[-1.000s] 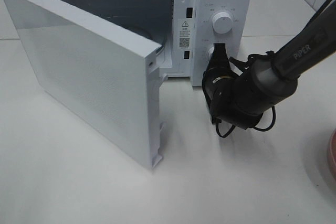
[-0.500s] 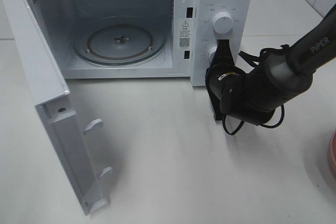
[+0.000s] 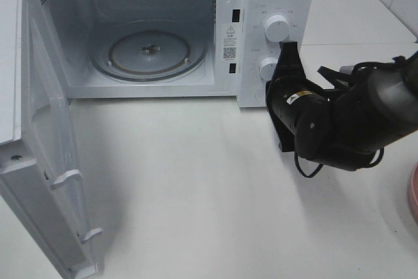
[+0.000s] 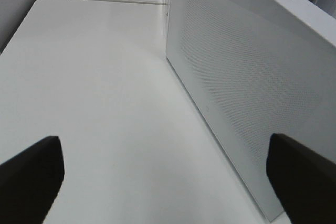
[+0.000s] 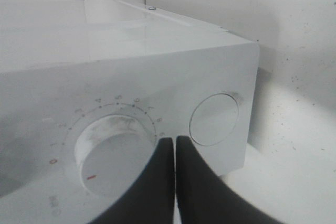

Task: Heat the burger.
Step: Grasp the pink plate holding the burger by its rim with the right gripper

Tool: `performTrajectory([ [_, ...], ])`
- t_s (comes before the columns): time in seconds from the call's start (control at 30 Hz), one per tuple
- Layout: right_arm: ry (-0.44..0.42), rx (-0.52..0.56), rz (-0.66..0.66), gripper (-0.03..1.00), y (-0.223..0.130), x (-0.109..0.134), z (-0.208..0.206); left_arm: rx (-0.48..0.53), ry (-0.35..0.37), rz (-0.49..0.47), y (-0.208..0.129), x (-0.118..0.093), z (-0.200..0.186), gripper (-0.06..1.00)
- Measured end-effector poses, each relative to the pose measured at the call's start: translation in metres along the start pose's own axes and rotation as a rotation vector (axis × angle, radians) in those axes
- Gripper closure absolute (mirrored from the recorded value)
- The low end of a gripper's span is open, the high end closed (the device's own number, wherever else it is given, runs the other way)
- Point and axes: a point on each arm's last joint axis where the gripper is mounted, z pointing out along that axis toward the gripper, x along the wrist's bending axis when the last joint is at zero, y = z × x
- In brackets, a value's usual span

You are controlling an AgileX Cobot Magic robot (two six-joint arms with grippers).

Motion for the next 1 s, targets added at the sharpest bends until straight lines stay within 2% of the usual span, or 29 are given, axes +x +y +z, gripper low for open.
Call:
performTrajectory([
  [0.3,-0.036,0.036,-0.094,0.96,0.015,0.006,-0.039,0.000,0.000,0.000,0.000,0.000,0.000,-0.02],
  [0.43,-0.071,0.073,-0.190,0.96,0.019,0.008,-0.055,0.000,0.000,0.000,0.000,0.000,0.000,-0.02],
  [0.5,-0.105,0.122,-0.286,0.96,0.019,0.011,-0.065,0.000,0.000,0.000,0.000,0.000,0.000,-0.02],
  [0.53,-0.105,0.122,-0.286,0.96,0.019,0.011,-0.065,0.000,0.000,0.000,0.000,0.000,0.000,-0.02],
  [0.6,-0.141,0.184,-0.409,0.96,0.017,0.013,-0.072,0.000,0.000,0.000,0.000,0.000,0.000,-0.02],
  [0.63,-0.141,0.184,-0.409,0.96,0.017,0.013,-0.072,0.000,0.000,0.000,0.000,0.000,0.000,-0.02],
  [0.67,-0.154,0.228,-0.505,0.96,0.016,0.015,-0.078,0.000,0.000,0.000,0.000,0.000,0.000,-0.02],
  [0.73,-0.155,0.246,-0.541,0.96,0.016,0.016,-0.080,0.000,0.000,0.000,0.000,0.000,0.000,-0.02],
  [0.77,-0.171,0.290,-0.622,0.96,0.016,0.017,-0.084,0.000,0.000,0.000,0.000,0.000,0.000,-0.02],
  [0.9,-0.225,0.360,-0.711,0.96,0.019,0.014,-0.088,0.000,0.000,0.000,0.000,0.000,0.000,-0.02],
  [0.93,-0.271,0.408,-0.759,0.96,0.024,0.011,-0.089,0.000,0.000,0.000,0.000,0.000,0.000,-0.02],
  [1.0,-0.284,0.423,-0.775,0.96,0.026,0.010,-0.090,0.000,0.000,0.000,0.000,0.000,0.000,-0.02],
])
